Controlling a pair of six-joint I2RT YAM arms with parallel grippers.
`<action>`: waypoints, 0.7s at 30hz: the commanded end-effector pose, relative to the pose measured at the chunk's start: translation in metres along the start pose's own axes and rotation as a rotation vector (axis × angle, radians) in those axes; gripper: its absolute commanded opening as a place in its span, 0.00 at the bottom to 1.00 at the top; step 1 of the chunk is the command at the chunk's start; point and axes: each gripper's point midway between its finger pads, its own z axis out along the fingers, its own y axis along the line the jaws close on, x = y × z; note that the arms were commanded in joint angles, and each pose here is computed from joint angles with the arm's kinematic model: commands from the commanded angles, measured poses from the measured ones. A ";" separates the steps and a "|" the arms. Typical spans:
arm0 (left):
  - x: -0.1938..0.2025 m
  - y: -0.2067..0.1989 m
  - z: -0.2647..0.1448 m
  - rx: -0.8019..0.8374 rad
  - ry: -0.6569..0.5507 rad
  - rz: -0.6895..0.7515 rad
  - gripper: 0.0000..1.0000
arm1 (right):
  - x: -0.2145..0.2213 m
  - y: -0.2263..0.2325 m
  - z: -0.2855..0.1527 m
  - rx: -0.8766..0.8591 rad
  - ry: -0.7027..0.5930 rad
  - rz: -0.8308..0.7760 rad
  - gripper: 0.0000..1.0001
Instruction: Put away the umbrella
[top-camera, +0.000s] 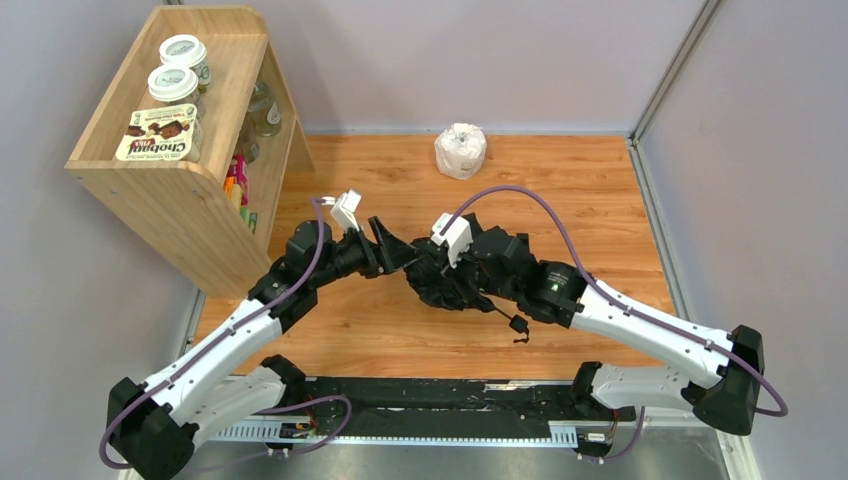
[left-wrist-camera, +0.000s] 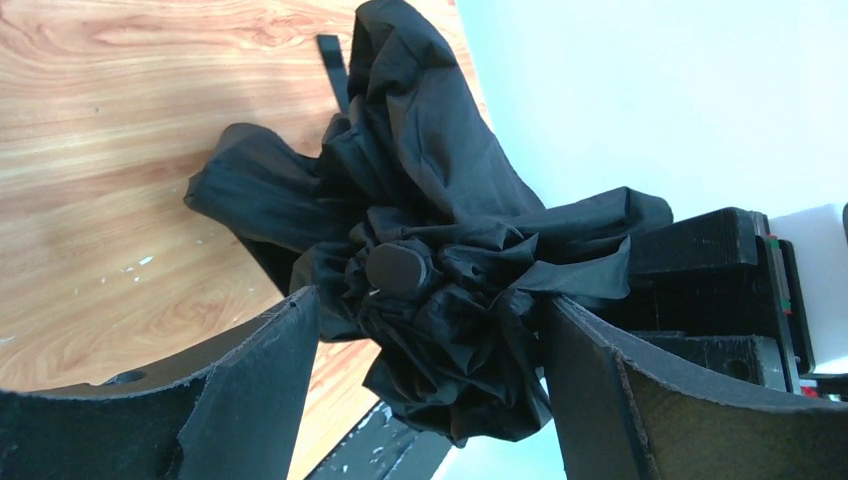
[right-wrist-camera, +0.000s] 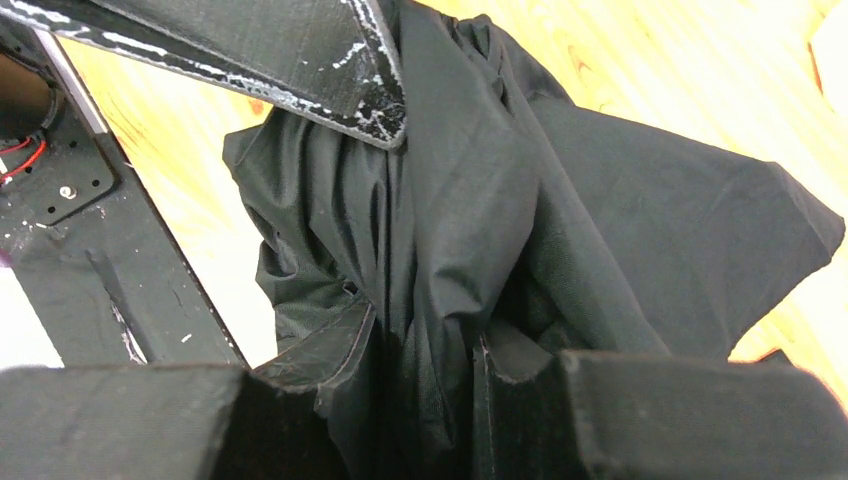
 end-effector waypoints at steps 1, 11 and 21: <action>-0.004 -0.014 0.010 0.100 -0.011 -0.067 0.86 | -0.068 0.018 -0.017 -0.092 -0.242 -0.001 0.00; -0.004 -0.061 0.017 0.455 0.020 -0.156 0.46 | -0.077 0.013 -0.007 -0.063 -0.234 -0.028 0.00; -0.078 -0.089 -0.014 0.407 -0.331 0.163 0.00 | -0.075 0.004 -0.058 0.035 -0.115 0.340 0.83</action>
